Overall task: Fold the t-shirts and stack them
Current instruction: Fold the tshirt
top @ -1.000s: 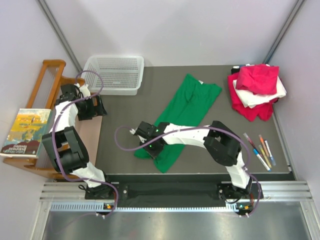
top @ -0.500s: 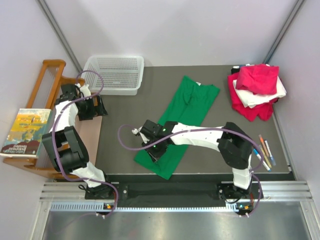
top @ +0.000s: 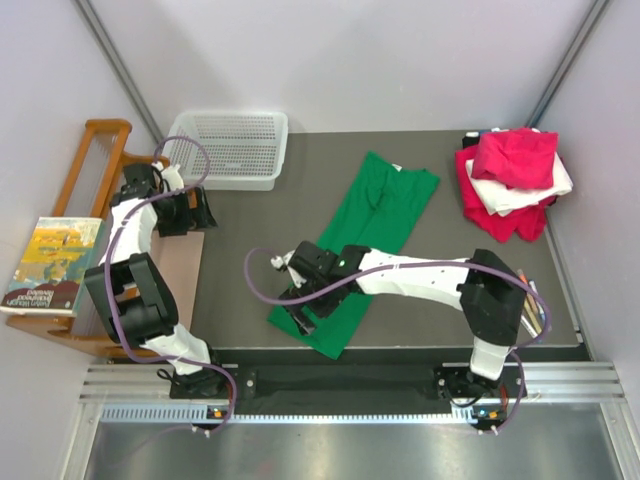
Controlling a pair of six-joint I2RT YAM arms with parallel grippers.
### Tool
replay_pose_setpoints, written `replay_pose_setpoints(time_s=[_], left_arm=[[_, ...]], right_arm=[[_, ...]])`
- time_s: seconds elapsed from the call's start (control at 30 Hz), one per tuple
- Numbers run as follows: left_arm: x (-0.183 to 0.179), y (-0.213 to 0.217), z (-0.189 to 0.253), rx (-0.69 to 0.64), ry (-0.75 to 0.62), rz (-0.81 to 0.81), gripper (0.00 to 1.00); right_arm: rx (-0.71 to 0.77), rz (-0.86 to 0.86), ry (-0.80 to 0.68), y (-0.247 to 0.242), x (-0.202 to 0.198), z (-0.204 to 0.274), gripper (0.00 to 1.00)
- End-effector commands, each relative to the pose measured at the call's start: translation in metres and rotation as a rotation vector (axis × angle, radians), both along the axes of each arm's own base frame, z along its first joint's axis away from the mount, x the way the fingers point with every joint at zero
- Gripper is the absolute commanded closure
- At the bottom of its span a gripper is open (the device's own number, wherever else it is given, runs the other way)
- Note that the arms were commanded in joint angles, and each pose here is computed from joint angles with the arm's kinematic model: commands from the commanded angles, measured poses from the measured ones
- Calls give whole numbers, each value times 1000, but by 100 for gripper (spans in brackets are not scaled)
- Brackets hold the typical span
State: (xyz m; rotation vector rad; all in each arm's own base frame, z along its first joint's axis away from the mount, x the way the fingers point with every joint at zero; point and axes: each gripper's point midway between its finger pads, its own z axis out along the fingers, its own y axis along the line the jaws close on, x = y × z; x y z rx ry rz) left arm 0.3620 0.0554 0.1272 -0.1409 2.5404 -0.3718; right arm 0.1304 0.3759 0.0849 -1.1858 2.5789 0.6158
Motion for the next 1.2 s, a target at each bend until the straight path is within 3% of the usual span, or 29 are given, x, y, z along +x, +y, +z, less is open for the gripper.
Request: replay_pose_setpoints(time_s=[0.0,0.17,0.43,0.7,0.87,1.17], left_arm=[[2,-3,17,8,-40,-16,1],[-4,-10,18,12,-33,-32,1],[-15,-23,16,2,-9,-75,1],[-78,-79,-5,55,135,-442,1],[-110,-97,-20,29,229,-557,1],[-152,-115,-34,35,338,-732,1]], right_arm=[[-29,70,-25,6,-15,-2,11],[-84,117,-45,-4,-31,-9,11],[-247,158,-204,-7,-31,-28,11],[-233,48,-166,-38,-52,-22,11],[-228,-11,-192,-44,-47,-14,11],[-173,-77,-58,-65,-79,-23,11]])
